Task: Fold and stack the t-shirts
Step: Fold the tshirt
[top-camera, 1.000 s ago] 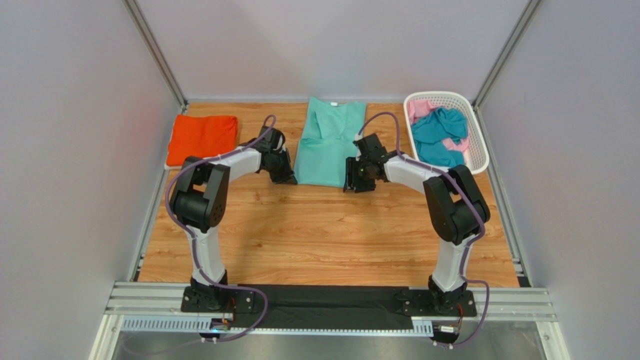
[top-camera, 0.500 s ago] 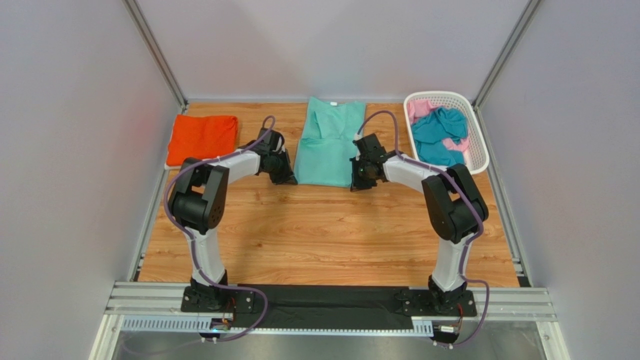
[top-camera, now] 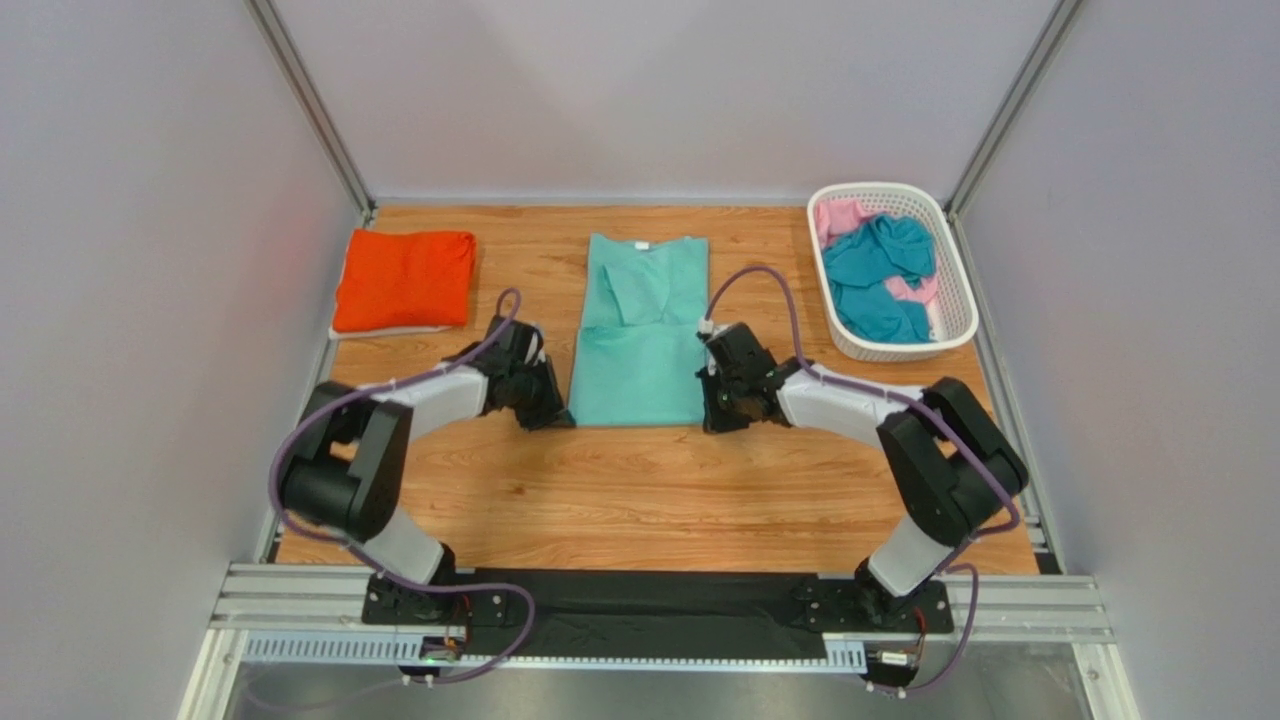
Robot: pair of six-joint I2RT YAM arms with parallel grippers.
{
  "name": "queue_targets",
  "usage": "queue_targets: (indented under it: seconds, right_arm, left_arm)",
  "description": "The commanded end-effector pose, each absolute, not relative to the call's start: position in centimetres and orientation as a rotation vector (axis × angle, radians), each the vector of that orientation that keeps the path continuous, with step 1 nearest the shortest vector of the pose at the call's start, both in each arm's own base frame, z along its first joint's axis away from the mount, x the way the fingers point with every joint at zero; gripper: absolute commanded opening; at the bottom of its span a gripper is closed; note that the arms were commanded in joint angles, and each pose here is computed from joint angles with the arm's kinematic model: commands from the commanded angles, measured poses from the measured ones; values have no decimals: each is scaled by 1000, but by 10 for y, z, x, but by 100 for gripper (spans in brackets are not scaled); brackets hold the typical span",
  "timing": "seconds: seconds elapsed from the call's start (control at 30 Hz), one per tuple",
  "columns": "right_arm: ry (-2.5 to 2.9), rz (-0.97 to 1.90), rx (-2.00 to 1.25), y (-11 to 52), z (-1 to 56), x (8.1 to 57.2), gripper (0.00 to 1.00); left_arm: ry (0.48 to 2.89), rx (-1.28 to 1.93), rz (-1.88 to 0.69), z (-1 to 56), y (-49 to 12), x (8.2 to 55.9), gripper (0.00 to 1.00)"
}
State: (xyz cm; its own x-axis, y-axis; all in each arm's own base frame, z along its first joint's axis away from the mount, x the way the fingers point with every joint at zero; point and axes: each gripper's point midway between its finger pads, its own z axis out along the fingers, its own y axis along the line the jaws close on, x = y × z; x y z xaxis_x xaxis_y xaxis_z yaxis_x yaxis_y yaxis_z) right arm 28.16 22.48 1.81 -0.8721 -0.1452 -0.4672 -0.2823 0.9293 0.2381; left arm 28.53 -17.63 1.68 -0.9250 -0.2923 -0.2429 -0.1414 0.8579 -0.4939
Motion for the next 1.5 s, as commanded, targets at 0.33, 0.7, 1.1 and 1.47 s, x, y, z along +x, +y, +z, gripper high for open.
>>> queue_targets:
  seconds: [0.33, 0.7, 1.1, 1.47]
  right_arm:
    - [2646, 626, -590, 249, 78, 107, 0]
    - [2514, 944, -735, 271, 167, 62, 2]
    - [2444, 915, -608, 257, 194, 109, 4]
    - [2460, 870, -514, 243, 188, 157, 5]
  left_arm:
    - [2508, -476, -756, 79, -133, 134, 0]
    - [2240, -468, -854, 158, -105, 104, 0]
    - [2211, -459, -657, 193, -100, 153, 0]
    - [2178, -431, -521, 212, -111, 214, 0]
